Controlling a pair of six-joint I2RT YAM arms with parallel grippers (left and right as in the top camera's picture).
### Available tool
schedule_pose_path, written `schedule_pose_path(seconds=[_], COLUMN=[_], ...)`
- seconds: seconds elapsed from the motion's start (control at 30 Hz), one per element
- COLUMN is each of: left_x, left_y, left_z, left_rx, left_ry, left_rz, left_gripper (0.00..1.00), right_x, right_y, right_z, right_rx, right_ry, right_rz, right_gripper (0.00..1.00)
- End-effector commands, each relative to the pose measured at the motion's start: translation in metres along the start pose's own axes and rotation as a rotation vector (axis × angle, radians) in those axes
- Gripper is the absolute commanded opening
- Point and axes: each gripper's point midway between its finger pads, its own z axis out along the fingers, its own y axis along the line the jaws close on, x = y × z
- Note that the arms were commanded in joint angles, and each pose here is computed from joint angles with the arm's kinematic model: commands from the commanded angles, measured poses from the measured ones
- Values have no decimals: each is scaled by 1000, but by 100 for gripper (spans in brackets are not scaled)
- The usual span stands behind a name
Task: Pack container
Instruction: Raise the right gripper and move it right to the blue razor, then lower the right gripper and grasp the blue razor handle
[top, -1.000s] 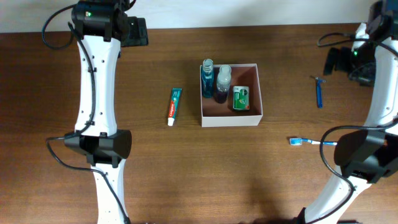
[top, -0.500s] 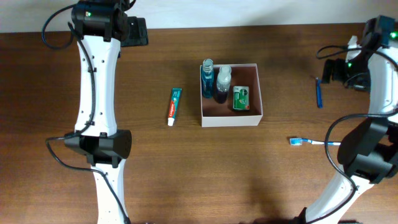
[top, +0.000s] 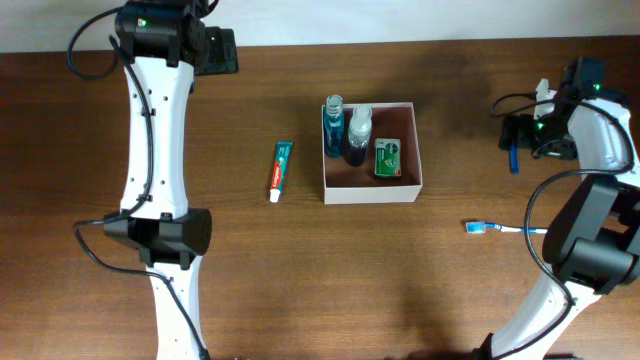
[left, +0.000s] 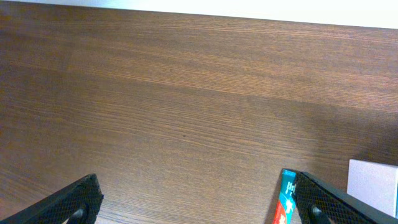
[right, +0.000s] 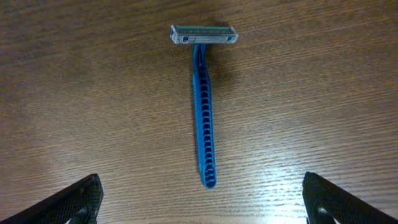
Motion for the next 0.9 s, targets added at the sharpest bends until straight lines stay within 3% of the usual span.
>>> schedule_pose_path(seconds=[0.0, 0.87], left_x=[-4, -4], left_y=[2, 2], left_z=[-8, -8], left_rx=[10, 10], left_ry=[-19, -19], left_rz=[-17, -17], left_gripper=[99, 99], right_x=[4, -3], right_y=[2, -2], right_z=[10, 51], right_rx=[-19, -16], right_ry=[12, 2], right_rz=[-6, -7], right_gripper=[97, 98])
